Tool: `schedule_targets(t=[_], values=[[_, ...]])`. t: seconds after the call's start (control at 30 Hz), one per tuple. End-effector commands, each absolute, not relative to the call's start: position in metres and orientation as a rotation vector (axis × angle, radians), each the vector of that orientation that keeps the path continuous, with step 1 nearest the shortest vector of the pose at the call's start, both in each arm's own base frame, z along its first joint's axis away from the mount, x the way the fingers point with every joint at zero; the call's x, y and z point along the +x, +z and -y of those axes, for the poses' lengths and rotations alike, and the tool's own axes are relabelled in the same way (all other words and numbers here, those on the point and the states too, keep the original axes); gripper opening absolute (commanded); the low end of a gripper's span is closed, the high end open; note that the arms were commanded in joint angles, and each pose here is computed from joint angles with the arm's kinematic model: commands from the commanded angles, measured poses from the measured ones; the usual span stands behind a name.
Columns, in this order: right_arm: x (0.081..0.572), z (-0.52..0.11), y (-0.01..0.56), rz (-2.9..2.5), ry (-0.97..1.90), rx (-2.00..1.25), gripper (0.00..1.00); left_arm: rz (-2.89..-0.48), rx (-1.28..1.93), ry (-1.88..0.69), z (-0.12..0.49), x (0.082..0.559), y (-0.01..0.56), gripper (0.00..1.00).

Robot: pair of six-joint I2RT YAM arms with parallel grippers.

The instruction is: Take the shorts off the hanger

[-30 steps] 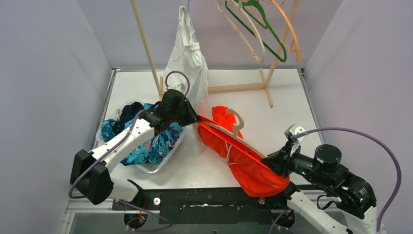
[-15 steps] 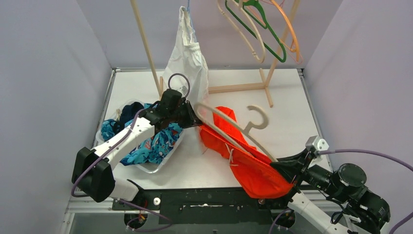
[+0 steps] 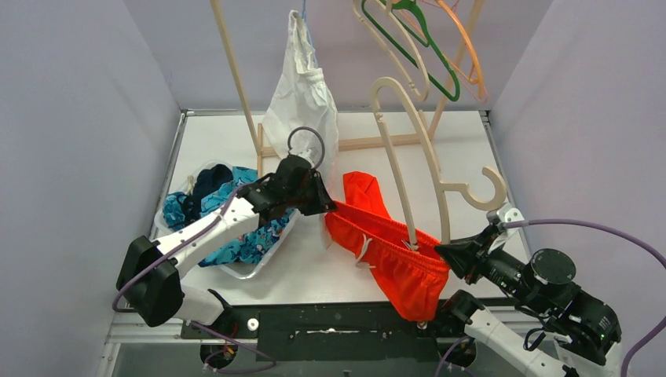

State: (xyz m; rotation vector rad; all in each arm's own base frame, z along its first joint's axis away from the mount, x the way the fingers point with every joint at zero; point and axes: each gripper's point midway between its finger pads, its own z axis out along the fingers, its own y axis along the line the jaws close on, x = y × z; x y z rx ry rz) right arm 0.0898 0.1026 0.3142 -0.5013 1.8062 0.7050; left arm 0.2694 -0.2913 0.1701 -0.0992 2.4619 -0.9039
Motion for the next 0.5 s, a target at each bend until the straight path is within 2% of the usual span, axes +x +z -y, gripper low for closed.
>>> schedule_targets(t=[0.0, 0.27, 0.47], values=[[0.110, -0.102, 0.335, -1.733, 0.671, -0.403, 0.00, -2.297, -0.100, -0.712, 0.290, 0.289, 0.181, 0.00], [0.161, -0.117, 0.334, -1.690, 0.604, -0.249, 0.00, -2.192, 0.004, -0.773, 0.316, 0.265, 0.209, 0.00], [0.191, -0.137, 0.338, -1.660, 0.576, -0.244, 0.00, -2.186, 0.207, -0.836, 0.345, 0.234, 0.215, 0.00]])
